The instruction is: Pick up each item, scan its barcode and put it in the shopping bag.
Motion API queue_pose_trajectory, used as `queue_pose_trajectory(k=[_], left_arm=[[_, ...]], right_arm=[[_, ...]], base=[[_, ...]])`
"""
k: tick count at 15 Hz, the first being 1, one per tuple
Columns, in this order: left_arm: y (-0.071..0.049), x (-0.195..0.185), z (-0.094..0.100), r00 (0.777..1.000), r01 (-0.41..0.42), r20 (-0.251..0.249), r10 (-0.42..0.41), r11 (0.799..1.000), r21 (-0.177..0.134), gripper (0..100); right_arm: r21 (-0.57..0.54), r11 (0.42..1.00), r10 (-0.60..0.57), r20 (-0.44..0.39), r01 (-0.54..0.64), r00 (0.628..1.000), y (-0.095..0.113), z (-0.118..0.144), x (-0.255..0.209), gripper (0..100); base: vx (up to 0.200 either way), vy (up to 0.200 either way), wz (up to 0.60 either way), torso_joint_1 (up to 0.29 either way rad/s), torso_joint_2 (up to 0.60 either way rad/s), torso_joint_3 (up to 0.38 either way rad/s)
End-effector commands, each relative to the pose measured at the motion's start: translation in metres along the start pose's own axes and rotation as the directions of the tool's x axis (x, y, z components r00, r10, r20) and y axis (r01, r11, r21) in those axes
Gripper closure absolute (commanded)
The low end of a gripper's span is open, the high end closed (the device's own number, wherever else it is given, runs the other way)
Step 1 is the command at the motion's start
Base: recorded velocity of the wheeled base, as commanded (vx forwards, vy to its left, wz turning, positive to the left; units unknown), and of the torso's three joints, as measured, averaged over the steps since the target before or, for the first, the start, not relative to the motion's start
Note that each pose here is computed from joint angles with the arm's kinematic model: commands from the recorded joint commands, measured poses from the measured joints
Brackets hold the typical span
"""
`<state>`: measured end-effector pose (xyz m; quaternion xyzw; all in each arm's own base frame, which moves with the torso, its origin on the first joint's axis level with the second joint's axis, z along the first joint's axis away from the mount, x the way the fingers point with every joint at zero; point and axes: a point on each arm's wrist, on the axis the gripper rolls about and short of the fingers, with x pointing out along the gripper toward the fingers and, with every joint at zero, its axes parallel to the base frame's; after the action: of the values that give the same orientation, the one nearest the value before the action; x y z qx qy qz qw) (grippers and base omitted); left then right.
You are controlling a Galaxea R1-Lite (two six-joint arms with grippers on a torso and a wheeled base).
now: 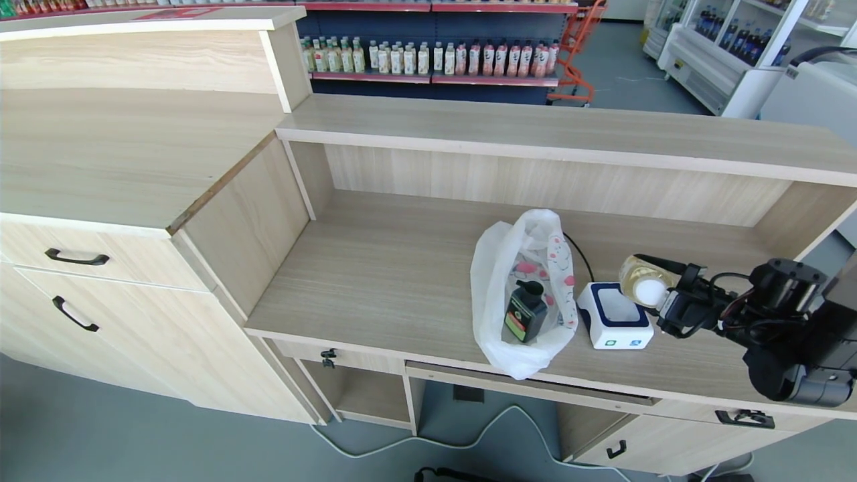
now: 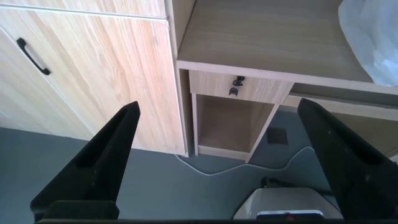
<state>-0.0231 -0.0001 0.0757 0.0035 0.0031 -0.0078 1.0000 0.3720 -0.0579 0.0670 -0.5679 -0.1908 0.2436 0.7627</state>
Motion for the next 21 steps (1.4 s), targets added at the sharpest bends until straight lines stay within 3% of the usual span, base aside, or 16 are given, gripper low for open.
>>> queue_pose_trajectory(k=[1, 8, 21], left_arm=[[0.0, 0.0, 0.0, 1.0, 0.0, 0.0, 0.0, 1.0, 0.001, 0], [0.0, 0.0, 0.0, 1.0, 0.0, 0.0, 0.0, 1.0, -0.001, 0], [0.0, 0.0, 0.0, 1.0, 0.0, 0.0, 0.0, 1.0, 0.001, 0]], right_arm=[[0.014, 1.0, 0.019, 0.025, -0.019, 1.0, 0.009, -0.001, 0.006, 100], [0.002, 1.0, 0.027, 0.093, -0.028, 0.995, 0.018, 0.006, 0.032, 100], [0.016, 0.999, 0.042, 0.072, -0.044, 0.996, 0.02, 0.006, 0.021, 100]], base=[[0.0, 0.0, 0.0, 0.0, 0.0, 0.0], [0.0, 0.0, 0.0, 0.0, 0.0, 0.0], [0.0, 0.0, 0.0, 0.0, 0.0, 0.0]])
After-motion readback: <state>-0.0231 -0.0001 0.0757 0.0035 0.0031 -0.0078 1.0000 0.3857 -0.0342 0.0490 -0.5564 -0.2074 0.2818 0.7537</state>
